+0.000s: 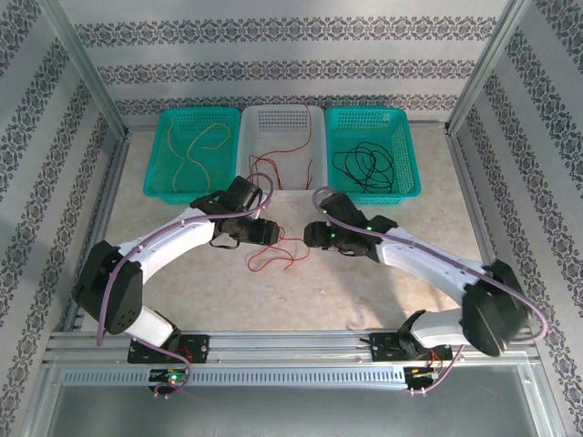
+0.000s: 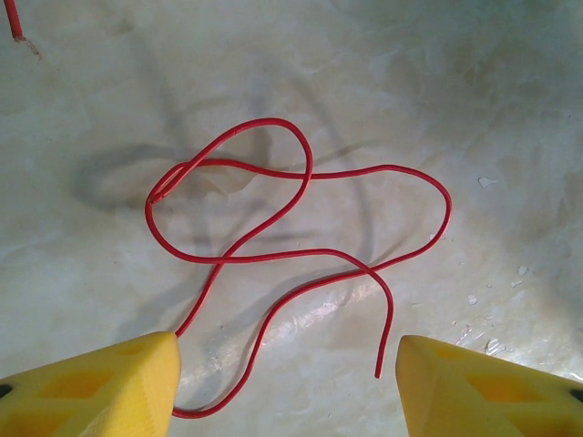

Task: Untangle the cables

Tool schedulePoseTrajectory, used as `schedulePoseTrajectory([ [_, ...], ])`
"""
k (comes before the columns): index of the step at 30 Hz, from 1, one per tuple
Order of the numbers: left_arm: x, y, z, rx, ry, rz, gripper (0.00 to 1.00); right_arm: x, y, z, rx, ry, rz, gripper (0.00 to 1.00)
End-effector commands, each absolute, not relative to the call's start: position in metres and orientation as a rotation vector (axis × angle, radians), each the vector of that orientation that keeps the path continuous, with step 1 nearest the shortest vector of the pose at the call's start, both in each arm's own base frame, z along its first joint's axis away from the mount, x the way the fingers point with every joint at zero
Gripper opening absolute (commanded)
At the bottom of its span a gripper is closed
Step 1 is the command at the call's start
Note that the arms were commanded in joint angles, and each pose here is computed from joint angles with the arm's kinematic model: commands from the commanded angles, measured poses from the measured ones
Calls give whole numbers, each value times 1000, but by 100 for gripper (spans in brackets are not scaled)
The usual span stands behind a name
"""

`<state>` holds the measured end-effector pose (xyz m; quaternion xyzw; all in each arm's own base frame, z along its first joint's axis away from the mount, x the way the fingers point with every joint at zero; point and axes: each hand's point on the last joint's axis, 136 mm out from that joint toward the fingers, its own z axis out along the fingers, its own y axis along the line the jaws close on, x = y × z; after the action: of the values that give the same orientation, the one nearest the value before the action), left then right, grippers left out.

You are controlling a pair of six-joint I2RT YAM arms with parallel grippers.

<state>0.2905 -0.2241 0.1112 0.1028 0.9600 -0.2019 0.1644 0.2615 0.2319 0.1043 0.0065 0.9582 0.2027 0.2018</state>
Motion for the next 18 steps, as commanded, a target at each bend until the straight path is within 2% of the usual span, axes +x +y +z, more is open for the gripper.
schedulePoseTrajectory([
  [1, 287, -228, 132, 344, 2690, -583, 64, 265, 251, 93, -13, 2732, 574, 55],
  [7, 286, -225, 148, 342, 2646, -588, 64, 267, 271, 68, -107, 2817, 536, 52],
  [12, 289, -228, 165, 330, 2587, -634, 64, 271, 270, 49, -113, 2864, 467, 44],
  [18, 292, -235, 184, 333, 2531, -692, 64, 274, 265, 41, -98, 2905, 396, 46],
])
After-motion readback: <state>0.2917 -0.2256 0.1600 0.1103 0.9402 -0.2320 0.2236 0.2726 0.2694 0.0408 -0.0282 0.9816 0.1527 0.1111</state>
